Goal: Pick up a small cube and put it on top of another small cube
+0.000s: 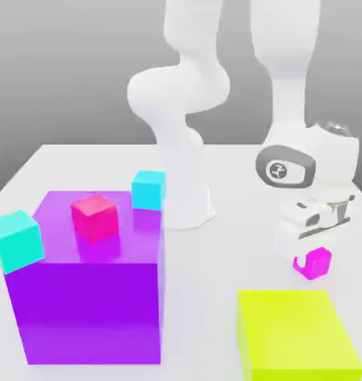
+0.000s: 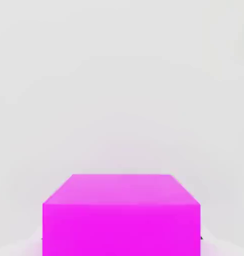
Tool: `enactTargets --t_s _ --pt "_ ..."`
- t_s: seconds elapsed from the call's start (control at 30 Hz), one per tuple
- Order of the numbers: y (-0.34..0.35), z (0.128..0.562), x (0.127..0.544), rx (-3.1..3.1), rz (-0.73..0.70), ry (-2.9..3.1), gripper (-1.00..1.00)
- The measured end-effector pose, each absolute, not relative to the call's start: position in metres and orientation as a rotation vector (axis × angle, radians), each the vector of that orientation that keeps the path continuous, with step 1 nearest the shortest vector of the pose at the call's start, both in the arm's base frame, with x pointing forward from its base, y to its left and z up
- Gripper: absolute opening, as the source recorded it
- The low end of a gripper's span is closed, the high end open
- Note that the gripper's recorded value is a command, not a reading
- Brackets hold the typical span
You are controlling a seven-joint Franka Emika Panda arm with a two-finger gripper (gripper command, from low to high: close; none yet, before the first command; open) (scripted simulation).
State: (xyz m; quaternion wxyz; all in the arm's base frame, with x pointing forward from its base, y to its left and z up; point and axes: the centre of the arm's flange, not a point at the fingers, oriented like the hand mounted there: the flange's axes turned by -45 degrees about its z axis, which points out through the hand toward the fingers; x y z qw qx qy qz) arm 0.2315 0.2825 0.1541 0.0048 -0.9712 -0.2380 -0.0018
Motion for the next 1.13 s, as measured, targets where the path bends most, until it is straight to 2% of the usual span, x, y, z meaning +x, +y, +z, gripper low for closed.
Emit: enactTargets --t_s 0.27,0.47,0.67,0.77,0.87,0.93,1.0,1.03,1.13 --pt "0.279 0.200 0.236 -3.056 -0.008 -0.755 -1.00" --pt "0.188 0.264 0.351 -3.180 -0.026 -0.323 -1.00" --pt "0.054 0.349 0.414 -3.198 -0.015 0.116 -1.00" --pt "-0.020 0.393 0.418 -3.166 -0.007 0.328 -1.00" --pt "-0.094 0.437 0.403 -3.108 -0.002 0.531 -1.00" --pt "-0.121 0.435 0.394 -3.082 -0.001 0.601 -1.00" --pt "-0.128 0.412 0.391 -3.075 -0.001 0.618 -1.00" --pt "-0.129 0.400 0.390 -3.074 -0.001 0.621 1.00" --pt "-0.129 0.400 0.390 -3.074 -0.001 0.621 1.00"
